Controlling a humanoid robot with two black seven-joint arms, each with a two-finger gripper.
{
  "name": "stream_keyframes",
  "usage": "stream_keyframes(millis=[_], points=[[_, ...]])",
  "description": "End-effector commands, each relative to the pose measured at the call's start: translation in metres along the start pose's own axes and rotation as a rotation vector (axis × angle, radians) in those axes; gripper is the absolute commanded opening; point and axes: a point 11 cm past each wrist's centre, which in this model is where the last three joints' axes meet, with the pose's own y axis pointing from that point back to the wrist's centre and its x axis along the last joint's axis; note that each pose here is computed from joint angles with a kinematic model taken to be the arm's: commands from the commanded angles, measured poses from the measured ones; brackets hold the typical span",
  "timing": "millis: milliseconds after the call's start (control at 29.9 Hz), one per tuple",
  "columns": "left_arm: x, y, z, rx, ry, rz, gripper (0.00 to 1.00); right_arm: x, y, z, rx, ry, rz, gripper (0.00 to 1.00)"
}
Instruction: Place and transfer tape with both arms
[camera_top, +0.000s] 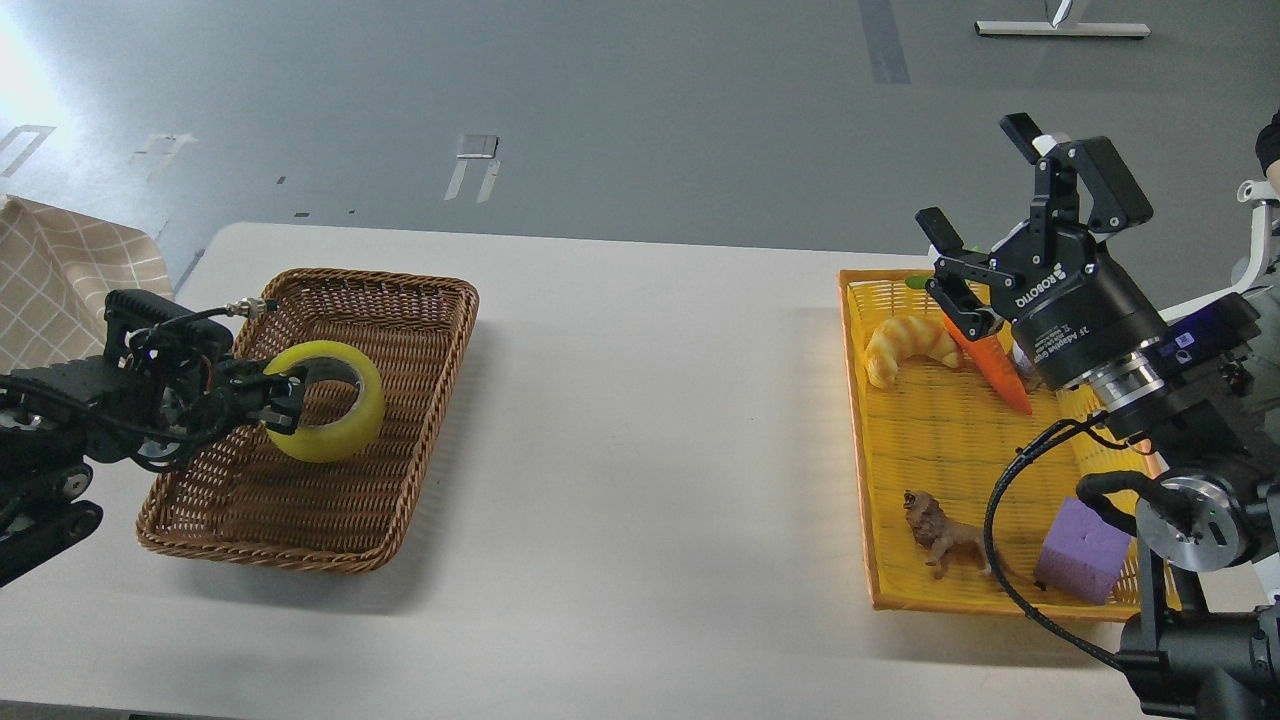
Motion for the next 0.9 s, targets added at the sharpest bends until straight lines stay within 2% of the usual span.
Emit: stream_keyframes(millis=[0, 100, 134, 167, 234, 268, 368, 468, 669, 870], points=[[-0.003, -0.002, 0.001, -0.011, 0.006, -0.005, 0.08, 0.0, 0.001, 0.0, -0.001, 0.0, 0.002, 1.0], [-0.005, -0.004, -0.002, -0.012, 0.014, -0.013, 0.14, 0.001, 0.002, 0.001, -0.003, -0.002, 0.003, 1.0], [-0.006, -0.006, 0.0, -0.022, 0.02, -0.013, 0.21, 0.001, 0.002, 0.002, -0.006, -0.003, 0.005, 1.0], [-0.007, -0.007, 0.0, -0.027, 0.028, -0.015, 0.34, 0.001, 0.002, 0.002, -0.006, -0.003, 0.005, 1.0], [-0.007, -0.007, -0.002, -0.023, 0.038, -0.009, 0.51, 0.001, 0.002, 0.002, -0.006, -0.003, 0.005, 1.0], [-0.007, -0.008, -0.005, -0.014, 0.043, 0.002, 0.64, 0.001, 0.003, 0.003, -0.007, -0.004, 0.006, 1.0], [-0.007, -0.009, -0.013, 0.005, 0.05, 0.027, 0.82, 0.001, 0.003, 0.003, -0.008, -0.004, 0.007, 1.0], [-0.006, -0.009, -0.014, 0.007, 0.055, 0.041, 0.91, 0.001, 0.003, 0.004, -0.009, -0.005, 0.008, 1.0], [0.001, -0.008, -0.014, -0.019, 0.061, 0.079, 0.94, 0.002, 0.007, 0.007, -0.018, -0.01, 0.016, 1.0], [0.043, -0.014, -0.001, -0.079, 0.3, 0.283, 0.97, 0.002, 0.005, 0.006, -0.015, -0.008, 0.015, 1.0]])
